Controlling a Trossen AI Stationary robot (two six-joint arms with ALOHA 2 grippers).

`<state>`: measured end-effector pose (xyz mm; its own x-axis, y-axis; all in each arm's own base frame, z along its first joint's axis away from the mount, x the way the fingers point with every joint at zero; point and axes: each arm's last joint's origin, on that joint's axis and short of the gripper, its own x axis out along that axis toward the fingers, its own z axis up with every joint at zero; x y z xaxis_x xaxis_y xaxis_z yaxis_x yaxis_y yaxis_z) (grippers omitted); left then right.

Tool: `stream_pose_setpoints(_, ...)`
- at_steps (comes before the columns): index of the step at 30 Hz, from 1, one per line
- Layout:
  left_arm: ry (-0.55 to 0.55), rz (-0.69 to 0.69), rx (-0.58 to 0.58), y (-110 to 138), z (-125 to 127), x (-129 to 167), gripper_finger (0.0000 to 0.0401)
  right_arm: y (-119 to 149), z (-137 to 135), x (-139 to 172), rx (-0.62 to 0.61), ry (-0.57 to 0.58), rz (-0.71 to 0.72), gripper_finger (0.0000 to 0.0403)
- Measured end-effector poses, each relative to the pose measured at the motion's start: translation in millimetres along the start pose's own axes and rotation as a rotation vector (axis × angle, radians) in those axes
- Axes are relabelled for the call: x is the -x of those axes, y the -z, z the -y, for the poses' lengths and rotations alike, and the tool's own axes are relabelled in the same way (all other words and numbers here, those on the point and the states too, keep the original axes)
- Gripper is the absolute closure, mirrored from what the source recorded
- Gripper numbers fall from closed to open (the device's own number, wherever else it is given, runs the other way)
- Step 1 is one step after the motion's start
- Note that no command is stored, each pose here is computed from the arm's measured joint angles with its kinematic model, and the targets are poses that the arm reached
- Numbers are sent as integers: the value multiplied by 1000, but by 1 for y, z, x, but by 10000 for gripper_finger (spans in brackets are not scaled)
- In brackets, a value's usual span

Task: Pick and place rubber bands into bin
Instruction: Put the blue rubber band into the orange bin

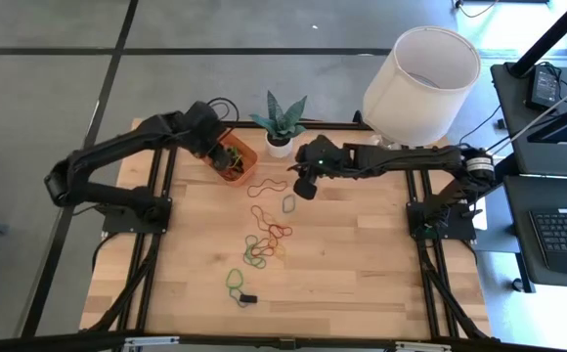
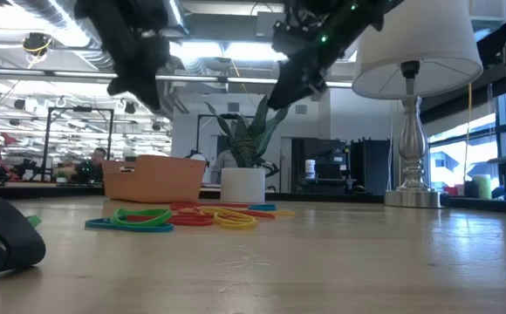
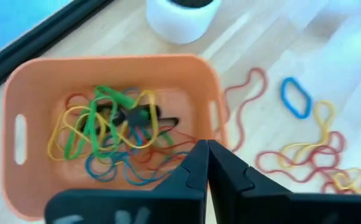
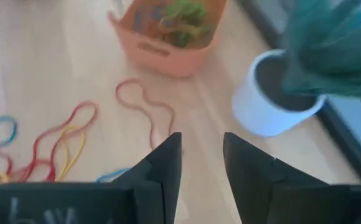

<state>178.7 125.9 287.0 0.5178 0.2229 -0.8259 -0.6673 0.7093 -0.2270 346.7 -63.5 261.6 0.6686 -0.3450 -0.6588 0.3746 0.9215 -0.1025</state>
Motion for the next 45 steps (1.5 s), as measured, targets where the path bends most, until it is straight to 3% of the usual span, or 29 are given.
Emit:
stream_pose_setpoints(8,-5,75,-36,26,43,17,399,17,-11,-33,49,-145,-112,281)
stream_pose_setpoints(15,7,72,-44,63,71,7,399,28,-16,-53,114,-164,-166,281)
stream_pose_setpoints(21,41,102,-106,77,84,3,399,49,-23,-81,141,-209,-259,281)
stream_pose_setpoints(33,62,124,-219,81,82,14,399,76,-29,-118,-22,-149,-357,288)
stream_pose_setpoints(39,78,167,-322,87,73,24,399,76,-28,-120,-90,-122,-369,385)
stream_pose_setpoints(45,110,213,-371,114,50,17,399,45,-34,-111,-108,-88,-349,399)
